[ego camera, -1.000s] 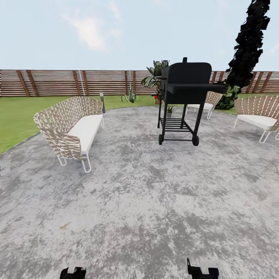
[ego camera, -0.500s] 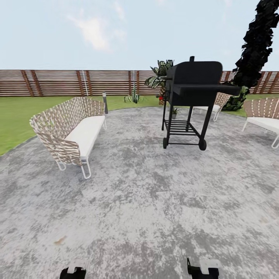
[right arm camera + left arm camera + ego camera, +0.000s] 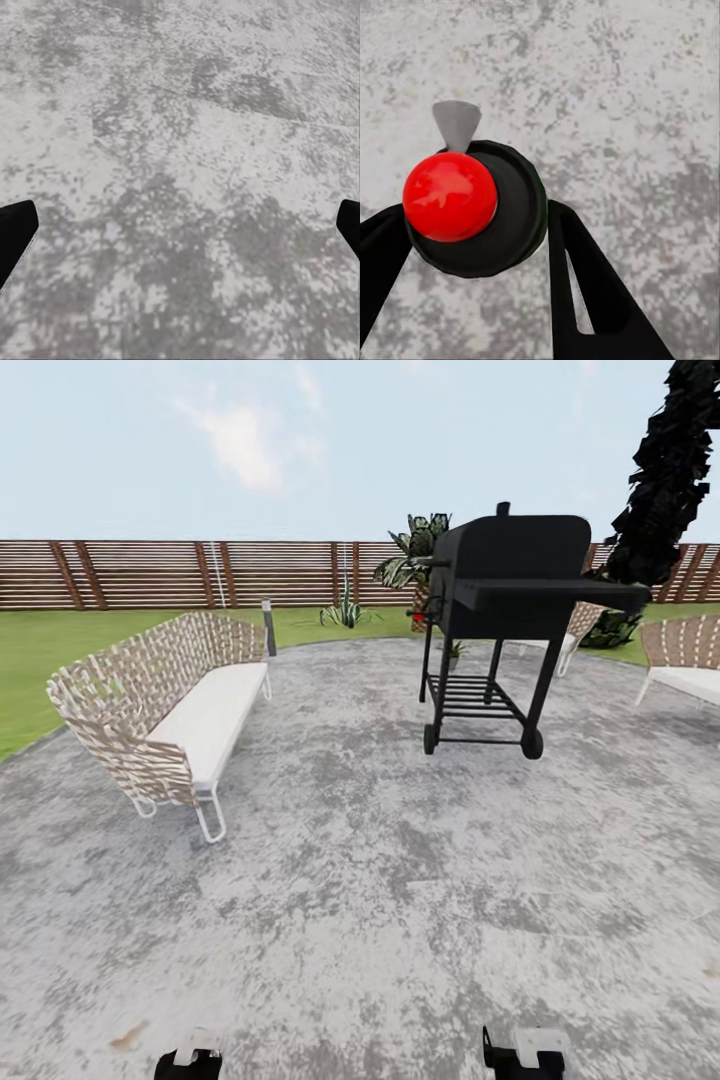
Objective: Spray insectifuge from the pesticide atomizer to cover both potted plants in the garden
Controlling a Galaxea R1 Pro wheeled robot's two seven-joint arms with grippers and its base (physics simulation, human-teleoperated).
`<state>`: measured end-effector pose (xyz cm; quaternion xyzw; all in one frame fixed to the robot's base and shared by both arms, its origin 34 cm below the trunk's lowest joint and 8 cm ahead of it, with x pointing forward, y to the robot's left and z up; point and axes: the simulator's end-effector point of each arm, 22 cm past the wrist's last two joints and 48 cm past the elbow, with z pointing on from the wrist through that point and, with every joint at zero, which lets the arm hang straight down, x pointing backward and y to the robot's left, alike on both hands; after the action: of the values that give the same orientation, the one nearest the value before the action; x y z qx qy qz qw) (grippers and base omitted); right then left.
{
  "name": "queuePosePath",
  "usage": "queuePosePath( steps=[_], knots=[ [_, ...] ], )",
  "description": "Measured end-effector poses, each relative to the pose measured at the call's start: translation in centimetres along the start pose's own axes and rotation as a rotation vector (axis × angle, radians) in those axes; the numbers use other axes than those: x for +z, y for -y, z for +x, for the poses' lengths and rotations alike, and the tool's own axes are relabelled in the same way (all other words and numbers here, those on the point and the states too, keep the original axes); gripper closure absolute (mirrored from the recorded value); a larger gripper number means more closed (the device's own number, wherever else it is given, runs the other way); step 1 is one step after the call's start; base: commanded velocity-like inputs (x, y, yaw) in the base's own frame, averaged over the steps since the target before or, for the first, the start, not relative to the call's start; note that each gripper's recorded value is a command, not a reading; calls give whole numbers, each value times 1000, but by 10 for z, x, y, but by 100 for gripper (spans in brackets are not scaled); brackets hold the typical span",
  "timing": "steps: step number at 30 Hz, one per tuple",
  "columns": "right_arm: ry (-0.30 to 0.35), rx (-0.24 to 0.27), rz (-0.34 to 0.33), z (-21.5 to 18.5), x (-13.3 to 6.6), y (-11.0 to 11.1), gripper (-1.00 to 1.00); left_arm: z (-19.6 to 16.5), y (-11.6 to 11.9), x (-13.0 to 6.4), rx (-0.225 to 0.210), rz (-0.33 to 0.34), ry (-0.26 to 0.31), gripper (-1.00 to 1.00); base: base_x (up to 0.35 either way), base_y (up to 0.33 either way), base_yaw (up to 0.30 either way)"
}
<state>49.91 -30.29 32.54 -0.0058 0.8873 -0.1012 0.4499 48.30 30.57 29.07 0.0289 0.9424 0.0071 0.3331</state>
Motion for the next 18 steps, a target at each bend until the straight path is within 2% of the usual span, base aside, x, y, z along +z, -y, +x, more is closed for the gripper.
queuePosePath(
  steps=[18],
  knots=[
    [0, 0, 0, 0, 0, 0, -100, 0, 0, 0, 0, 0, 0, 100, 340, 0, 0]
  ],
)
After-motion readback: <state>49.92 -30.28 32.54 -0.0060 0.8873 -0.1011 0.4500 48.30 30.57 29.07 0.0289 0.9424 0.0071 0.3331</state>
